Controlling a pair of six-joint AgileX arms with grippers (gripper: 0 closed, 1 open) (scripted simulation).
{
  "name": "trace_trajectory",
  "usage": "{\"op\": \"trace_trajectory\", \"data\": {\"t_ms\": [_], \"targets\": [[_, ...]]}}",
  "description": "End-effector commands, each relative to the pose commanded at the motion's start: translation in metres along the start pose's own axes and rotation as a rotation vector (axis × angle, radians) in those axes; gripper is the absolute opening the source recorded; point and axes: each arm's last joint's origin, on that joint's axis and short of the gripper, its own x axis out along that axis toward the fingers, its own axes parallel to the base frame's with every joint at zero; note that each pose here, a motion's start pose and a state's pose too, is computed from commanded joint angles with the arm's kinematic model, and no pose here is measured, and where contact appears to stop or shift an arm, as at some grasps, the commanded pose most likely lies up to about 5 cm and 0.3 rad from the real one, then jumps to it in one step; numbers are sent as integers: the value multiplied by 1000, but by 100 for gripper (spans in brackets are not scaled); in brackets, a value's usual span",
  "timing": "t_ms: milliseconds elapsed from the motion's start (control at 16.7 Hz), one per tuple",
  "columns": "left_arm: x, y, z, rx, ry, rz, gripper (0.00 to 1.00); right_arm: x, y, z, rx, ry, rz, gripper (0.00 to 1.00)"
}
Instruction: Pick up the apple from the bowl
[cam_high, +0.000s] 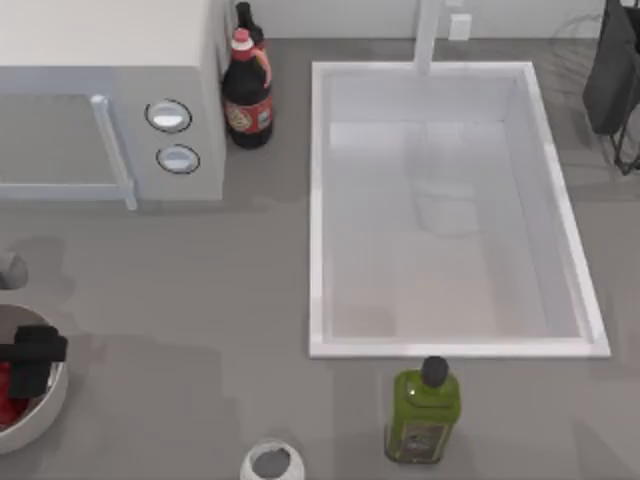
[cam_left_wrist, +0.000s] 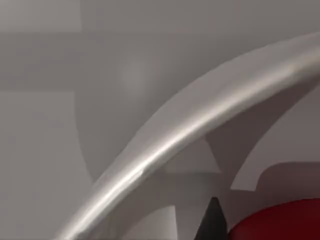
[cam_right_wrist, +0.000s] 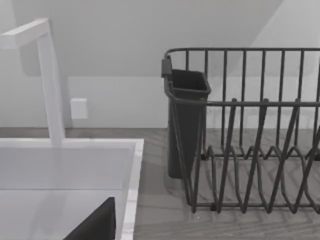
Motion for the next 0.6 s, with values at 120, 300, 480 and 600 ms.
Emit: {"op": "trace_trajectory", "data": {"t_ms": [120, 300, 480, 600], "targets": [[12, 0, -4, 0, 13, -1, 100, 0, 0, 0, 0, 0, 0, 100], [15, 0, -5, 0, 17, -2, 100, 0, 0, 0, 0, 0, 0, 100], [15, 0, -5, 0, 17, -2, 92, 0, 0, 0, 0, 0, 0, 100], [15, 0, -5, 0, 17, -2, 77, 0, 0, 0, 0, 0, 0, 100]]}}
